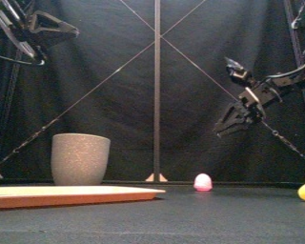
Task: Pick the pink ball then place it on the pink plate
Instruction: Pick the pink ball
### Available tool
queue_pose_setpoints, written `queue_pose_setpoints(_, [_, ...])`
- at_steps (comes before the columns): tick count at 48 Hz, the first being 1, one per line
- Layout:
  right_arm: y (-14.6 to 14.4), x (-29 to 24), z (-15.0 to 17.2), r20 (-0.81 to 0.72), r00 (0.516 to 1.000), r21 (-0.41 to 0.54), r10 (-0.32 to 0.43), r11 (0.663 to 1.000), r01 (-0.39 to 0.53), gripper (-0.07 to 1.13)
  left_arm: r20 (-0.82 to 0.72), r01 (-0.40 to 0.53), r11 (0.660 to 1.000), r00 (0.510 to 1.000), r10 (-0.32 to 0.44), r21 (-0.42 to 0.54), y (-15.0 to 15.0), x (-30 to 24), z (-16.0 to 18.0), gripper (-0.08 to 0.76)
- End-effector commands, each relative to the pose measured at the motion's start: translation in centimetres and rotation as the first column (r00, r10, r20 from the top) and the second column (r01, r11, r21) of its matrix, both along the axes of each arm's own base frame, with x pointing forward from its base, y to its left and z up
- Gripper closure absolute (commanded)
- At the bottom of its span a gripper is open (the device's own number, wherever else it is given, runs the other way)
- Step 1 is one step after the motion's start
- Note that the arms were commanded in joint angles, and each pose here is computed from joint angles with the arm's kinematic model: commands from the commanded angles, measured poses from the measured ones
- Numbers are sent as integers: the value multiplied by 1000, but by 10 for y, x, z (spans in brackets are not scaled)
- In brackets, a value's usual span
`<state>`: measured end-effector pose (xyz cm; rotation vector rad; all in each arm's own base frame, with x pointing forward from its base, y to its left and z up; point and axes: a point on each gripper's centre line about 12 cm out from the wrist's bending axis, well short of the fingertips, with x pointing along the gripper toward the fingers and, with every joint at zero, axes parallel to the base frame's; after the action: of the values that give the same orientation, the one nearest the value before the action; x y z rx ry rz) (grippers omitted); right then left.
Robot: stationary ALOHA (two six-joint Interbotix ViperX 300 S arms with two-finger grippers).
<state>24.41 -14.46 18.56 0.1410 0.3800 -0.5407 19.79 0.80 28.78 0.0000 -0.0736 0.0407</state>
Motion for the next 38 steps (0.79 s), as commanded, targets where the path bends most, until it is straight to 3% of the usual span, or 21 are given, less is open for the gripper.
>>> queue_pose_setpoints(1, [-12, 17, -7, -14, 1000, 25, -17, 1000, 17, 75, 14, -6, 1000, 1000, 6, 2, 1, 1, 4, 584])
queue_pose_setpoints(22, [-41, 65, -68, -189, 982, 102, 12, 995, 7, 73, -3, -23, 1000, 1000, 23, 0, 5, 1, -2, 584])
queue_pose_setpoints(32, [-37, 65, -78, -252, 967, 136, 33, 991, 2, 91, -11, -32, 999, 999, 32, -2, 6, 0, -6, 584])
queue_pose_setpoints(38, [-37, 64, -79, -264, 964, 144, 35, 990, 4, 178, -14, -41, 999, 999, 41, -2, 8, -1, -7, 584])
